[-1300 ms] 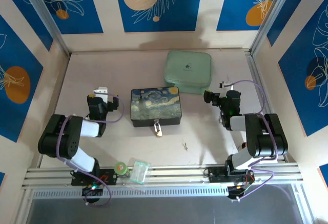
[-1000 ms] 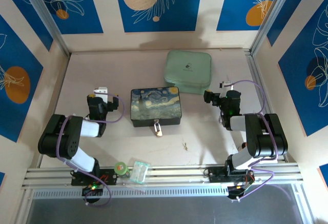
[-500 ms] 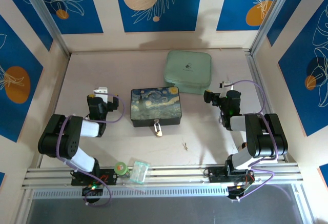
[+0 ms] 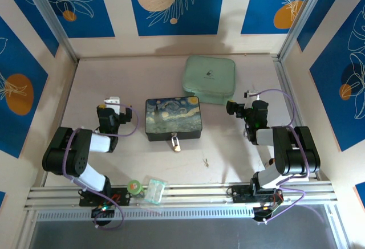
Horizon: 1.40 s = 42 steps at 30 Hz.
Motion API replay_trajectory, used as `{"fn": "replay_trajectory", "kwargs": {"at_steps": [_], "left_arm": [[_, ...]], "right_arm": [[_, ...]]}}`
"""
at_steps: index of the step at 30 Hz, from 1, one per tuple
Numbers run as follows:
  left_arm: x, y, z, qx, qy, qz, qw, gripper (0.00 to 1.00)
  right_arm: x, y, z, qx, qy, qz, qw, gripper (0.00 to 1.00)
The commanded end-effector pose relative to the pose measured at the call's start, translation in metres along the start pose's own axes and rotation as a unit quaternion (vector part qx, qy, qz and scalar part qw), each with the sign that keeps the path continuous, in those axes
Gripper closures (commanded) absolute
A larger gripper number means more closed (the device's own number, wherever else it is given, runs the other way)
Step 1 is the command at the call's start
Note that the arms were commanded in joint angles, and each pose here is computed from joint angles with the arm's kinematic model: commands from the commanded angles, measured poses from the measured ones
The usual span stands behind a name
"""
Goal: Unlock a padlock with a key
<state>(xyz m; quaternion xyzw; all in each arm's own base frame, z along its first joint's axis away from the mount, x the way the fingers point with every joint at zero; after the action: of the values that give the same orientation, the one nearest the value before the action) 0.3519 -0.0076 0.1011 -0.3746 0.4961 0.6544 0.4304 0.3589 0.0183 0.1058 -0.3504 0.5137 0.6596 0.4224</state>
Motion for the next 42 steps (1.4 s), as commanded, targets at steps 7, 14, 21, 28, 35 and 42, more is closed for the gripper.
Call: {"fn": "replay_trajectory", "kwargs": {"at_steps": [7,14,21,28,35,42], "left_arm": [[-0.006,-0.002,0.003,-0.003,0.006,-0.013,1.000,0.01],[-0.006,-0.002,0.003,-0.003,0.007,-0.013,1.000,0.01],[-0.006,0.000,0.004,-0.004,0.008,-0.018,1.000,0.01],[-0.023,0.017,0.014,-0.019,0.016,-0.037,0.999,0.01],[-0.065,0.044,0.029,-0.027,0.062,-0.050,0.996,0.01],[-0.083,0.074,0.031,0.018,0.300,-0.054,0.952,0.01]], "right_arm": [[-0.004,0.000,0.001,-0.006,0.009,-0.008,1.000,0.01],[-0.004,0.000,0.001,-0.006,0.009,-0.008,1.000,0.01],[-0.004,0.001,0.001,-0.007,0.010,-0.010,1.000,0.01],[-0.023,0.016,0.007,0.001,0.016,-0.021,1.000,0.01],[-0.051,0.043,0.024,-0.009,0.000,-0.014,1.000,0.01],[-0.071,0.078,0.036,-0.029,-0.144,0.011,0.989,0.01]]}}
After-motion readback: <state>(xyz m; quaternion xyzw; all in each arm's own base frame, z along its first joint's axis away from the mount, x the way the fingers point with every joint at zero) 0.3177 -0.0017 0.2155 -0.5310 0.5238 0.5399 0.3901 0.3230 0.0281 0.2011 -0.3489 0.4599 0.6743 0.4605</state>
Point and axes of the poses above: each hand's point on the last joint's axis, 136 mm out from that joint toward the fingers, its own y axis back along the fingers, its own z axis along the line the jaws close on, x = y × z, the point moved 4 cm from there along y, back along the fingers, and after that the axes turned 6 degrees about -y, right-handed, at the moved point
